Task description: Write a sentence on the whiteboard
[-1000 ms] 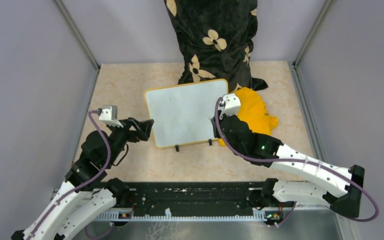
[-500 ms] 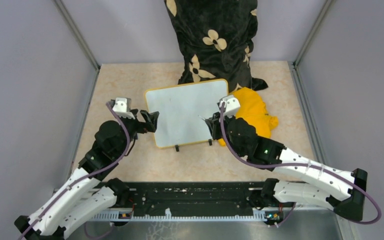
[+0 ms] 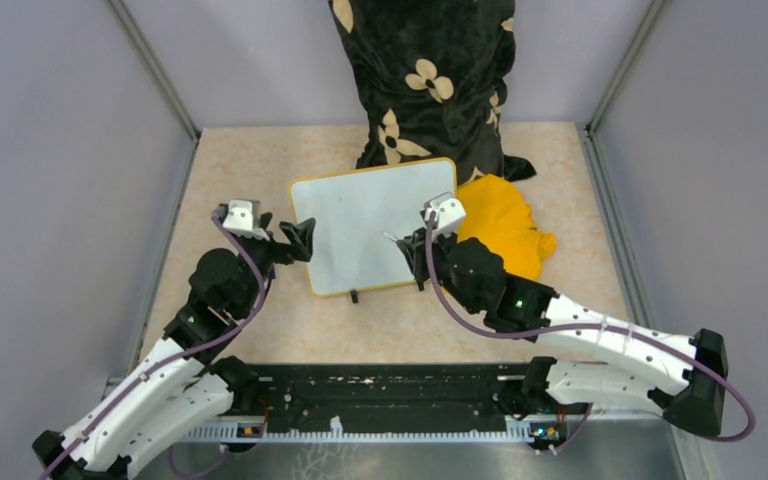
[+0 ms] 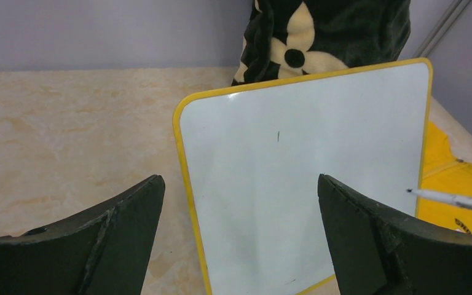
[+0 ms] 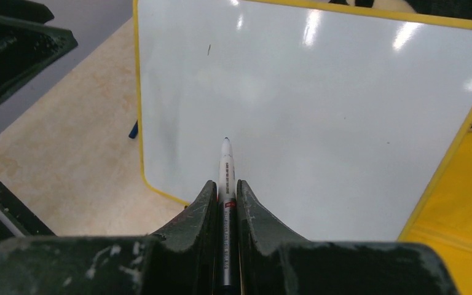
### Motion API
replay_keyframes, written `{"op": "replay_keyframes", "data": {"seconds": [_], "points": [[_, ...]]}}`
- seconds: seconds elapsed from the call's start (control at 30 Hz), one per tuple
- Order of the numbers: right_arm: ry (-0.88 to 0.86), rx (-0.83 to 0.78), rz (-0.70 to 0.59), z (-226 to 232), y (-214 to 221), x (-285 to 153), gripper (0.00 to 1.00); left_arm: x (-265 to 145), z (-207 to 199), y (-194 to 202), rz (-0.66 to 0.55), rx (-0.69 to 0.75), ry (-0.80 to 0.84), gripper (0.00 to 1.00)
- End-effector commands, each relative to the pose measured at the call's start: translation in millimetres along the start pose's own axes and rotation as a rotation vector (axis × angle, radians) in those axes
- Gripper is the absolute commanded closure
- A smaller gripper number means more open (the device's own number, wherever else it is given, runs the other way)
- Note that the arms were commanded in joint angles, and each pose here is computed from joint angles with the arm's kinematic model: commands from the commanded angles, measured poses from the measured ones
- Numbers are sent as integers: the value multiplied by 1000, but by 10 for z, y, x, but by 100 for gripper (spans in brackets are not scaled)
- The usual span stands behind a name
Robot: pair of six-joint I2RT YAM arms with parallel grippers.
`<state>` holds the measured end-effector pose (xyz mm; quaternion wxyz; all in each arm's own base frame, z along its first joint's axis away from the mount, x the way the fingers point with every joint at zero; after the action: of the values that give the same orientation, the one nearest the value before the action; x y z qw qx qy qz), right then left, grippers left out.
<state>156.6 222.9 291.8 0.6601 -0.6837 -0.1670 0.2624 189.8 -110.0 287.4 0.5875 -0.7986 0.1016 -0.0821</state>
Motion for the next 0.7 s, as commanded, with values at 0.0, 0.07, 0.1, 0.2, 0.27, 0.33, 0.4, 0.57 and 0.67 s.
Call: {"op": "replay_keyframes", "data": {"seconds": [0.0,0.07,0.1,0.2,0.27,0.33,0.4,0.57,0.67], "points": [[-41,15,-76,209,-280,25,100,-53,-64,-157,-80,-150,14,1],[-24,15,-88,303,-280,24,100,-48,-104,-201,-89,-166,36,1],[-8,18,-94,342,-281,22,100,-39,-138,-257,-90,-161,53,1],[21,4,-111,488,-255,34,100,13,-228,-364,-49,-67,103,1],[43,-23,-122,584,-240,51,100,75,-195,-383,-39,-6,55,1],[59,-47,-124,654,-220,79,100,121,-129,-347,-15,19,-19,2],[70,-56,-118,676,-172,104,100,135,-79,-308,5,13,-42,1],[72,-57,-135,639,-99,83,100,154,163,-132,79,-136,-38,2],[68,-70,-138,611,-70,61,100,165,299,11,145,-250,-41,2]]}}
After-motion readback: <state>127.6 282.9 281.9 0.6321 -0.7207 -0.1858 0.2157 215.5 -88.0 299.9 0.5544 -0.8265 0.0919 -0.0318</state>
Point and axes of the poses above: each gripper's point midway between its finger pads, its own x axis out along the fingers, its own z axis along the line the jaws close on, y = z × x, the point moved 8 cm from there along -x, back along the fingers, and after that the axes turned 8 degrees about -x, right-handed, at the moved point
